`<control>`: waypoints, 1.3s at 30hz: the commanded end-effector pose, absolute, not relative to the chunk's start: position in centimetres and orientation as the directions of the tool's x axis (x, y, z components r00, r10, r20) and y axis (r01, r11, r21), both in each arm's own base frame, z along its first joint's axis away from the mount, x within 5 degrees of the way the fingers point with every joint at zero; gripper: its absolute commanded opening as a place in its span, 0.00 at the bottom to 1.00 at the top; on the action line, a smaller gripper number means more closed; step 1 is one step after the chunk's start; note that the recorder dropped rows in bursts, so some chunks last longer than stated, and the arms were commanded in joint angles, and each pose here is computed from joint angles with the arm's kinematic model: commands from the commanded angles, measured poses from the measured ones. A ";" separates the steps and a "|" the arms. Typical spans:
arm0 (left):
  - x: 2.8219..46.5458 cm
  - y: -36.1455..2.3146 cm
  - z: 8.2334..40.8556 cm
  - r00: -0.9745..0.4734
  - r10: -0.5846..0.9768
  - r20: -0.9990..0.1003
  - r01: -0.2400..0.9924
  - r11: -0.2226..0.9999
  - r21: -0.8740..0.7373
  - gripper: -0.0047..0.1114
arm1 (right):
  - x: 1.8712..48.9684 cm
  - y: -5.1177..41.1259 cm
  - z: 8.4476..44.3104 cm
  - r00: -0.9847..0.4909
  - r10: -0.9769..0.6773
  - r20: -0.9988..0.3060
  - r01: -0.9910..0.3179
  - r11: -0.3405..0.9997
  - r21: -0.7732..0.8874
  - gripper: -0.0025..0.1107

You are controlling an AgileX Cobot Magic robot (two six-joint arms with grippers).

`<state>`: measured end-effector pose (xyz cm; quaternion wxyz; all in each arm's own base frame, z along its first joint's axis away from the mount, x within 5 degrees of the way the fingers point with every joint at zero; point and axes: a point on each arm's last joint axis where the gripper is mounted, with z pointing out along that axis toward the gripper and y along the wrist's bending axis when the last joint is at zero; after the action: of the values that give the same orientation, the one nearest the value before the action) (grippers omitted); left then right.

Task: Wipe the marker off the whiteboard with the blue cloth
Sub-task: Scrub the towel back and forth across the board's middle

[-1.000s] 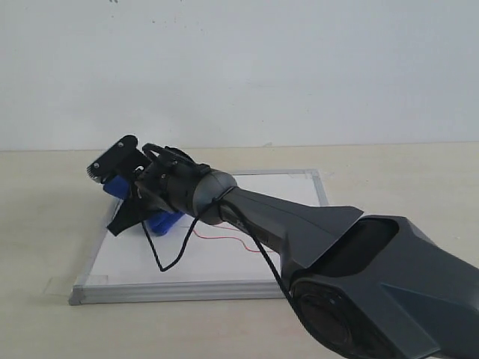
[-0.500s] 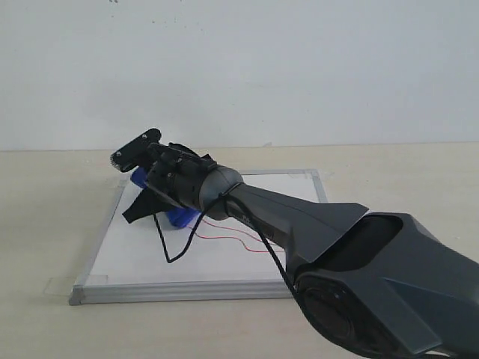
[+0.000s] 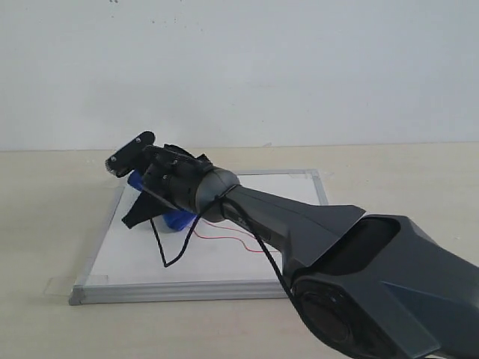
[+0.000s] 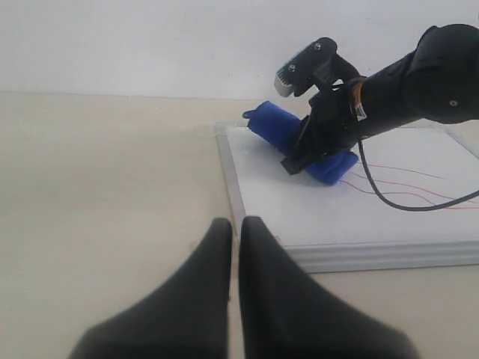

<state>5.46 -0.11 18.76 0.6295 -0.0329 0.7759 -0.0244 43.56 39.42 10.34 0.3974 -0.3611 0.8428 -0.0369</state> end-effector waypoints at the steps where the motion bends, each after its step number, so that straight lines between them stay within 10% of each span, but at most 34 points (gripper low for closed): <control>1: 5.4 -0.1 18.6 -0.208 -0.073 -0.975 -0.020 0.997 -0.070 0.07 | 43.2 35.9 8.4 -0.560 -0.759 -0.332 -0.555 0.641 -0.530 0.02; 7: 5.4 -0.1 18.6 -0.208 -0.073 -0.975 -0.020 0.997 -0.070 0.07 | 42.8 35.0 8.3 -0.576 -0.791 -0.206 -0.582 0.574 -0.576 0.02; 20: 5.4 -0.1 18.6 -0.208 -0.073 -0.975 -0.020 0.997 -0.070 0.07 | 42.7 40.3 8.9 -0.394 -0.679 -0.619 -0.680 0.669 -0.301 0.02; 39: 5.4 -0.1 18.6 -0.208 -0.073 -0.975 -0.020 0.997 -0.070 0.07 | 42.3 34.4 8.2 -0.582 -0.808 -0.096 -0.628 0.521 -0.578 0.02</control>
<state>5.46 -0.11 18.76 0.6295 -0.0329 0.7759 -0.0244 42.46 36.38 10.49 0.2627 -0.4328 0.8294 -0.2360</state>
